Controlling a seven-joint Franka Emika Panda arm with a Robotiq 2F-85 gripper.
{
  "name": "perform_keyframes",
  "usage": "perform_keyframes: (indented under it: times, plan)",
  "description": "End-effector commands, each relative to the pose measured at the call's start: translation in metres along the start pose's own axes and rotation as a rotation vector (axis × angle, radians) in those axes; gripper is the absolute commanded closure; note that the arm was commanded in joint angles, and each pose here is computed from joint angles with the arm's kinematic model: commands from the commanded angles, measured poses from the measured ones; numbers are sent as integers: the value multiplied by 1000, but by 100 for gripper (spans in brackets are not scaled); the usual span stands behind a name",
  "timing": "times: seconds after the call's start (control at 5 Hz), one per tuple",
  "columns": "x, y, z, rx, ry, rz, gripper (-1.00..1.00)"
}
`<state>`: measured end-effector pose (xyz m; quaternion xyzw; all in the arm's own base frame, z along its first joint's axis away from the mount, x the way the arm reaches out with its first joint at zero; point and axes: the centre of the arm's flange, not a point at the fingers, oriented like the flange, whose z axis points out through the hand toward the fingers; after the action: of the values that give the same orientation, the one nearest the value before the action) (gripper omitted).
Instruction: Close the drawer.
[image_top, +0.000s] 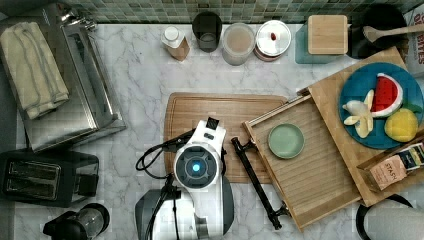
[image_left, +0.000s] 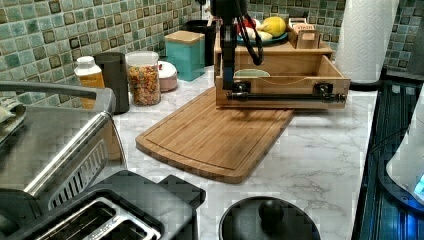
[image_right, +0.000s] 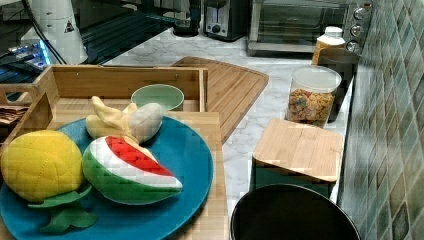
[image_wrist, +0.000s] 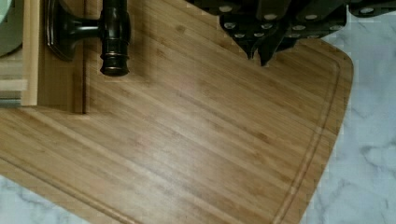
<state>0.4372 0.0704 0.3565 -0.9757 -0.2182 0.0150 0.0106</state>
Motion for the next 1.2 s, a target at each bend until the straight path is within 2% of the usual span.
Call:
perform_keyframes:
  times: [0.2, 0.6, 1.2]
  plan:
    - [-46, 41, 69, 25, -65, -54, 100]
    - [-77, 68, 69, -4, -69, -44, 100]
    - [-103, 121, 67, 14, -88, -52, 100]
